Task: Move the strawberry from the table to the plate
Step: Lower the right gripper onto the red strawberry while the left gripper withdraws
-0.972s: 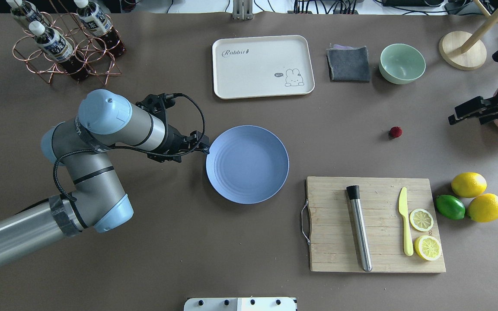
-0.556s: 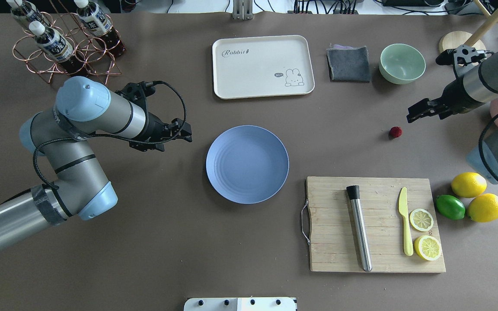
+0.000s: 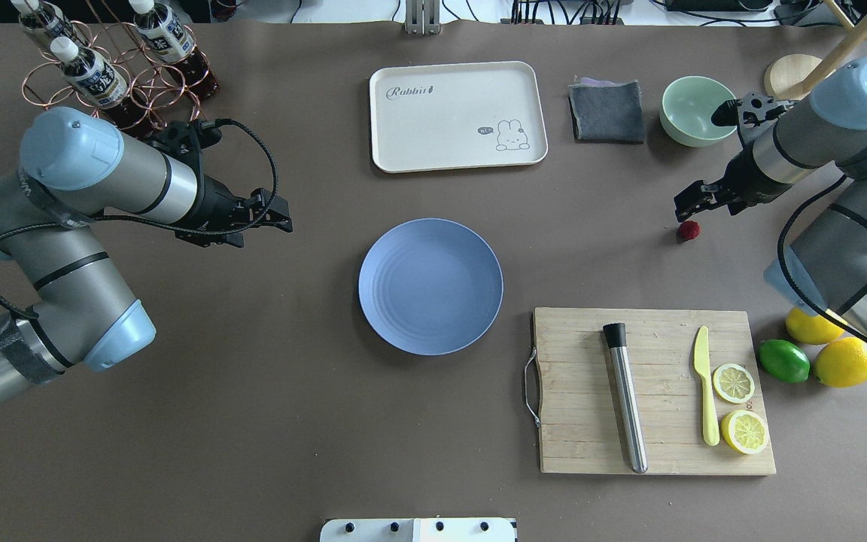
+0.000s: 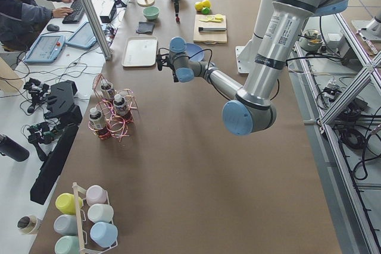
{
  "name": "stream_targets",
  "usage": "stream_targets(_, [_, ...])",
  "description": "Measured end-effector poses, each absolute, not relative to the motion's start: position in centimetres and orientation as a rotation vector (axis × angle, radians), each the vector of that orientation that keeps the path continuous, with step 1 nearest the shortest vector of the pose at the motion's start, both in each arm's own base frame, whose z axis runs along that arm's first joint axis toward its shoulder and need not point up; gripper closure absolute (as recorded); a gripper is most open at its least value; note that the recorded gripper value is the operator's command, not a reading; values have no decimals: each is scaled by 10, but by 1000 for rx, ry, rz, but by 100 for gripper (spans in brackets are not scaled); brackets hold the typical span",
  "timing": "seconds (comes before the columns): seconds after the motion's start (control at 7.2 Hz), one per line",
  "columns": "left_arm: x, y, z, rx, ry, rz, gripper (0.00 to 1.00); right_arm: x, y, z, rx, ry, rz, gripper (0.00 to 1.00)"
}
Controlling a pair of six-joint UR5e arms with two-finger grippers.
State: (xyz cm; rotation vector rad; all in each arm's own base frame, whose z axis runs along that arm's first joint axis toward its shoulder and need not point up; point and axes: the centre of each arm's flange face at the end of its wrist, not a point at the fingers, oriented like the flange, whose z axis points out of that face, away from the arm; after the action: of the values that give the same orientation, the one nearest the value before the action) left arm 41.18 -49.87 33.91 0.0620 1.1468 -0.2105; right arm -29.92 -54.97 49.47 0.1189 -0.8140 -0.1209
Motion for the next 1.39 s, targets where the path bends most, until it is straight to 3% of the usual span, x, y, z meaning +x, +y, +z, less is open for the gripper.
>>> stream_targets(0.28, [408,-497,336,56,1145,-210,10,-311,-545,499,107,-809,-139,9])
stream_targets(0.69, [407,-498,338,58,1140,-215,10,-326,-542,507,93,-793,-157,20])
stream_targets(0.97, [407,-498,343,58,1132,-222,10,-331,-545,509,92,-786,-161,21])
stream_targets(1.11, [406,-497,348,56,1126,-225,9,-333,-548,505,96,-788,-163,32])
stream_targets(1.39, [405,-495,353,57,1118,-230,9,-335,-552,500,103,-792,-166,34])
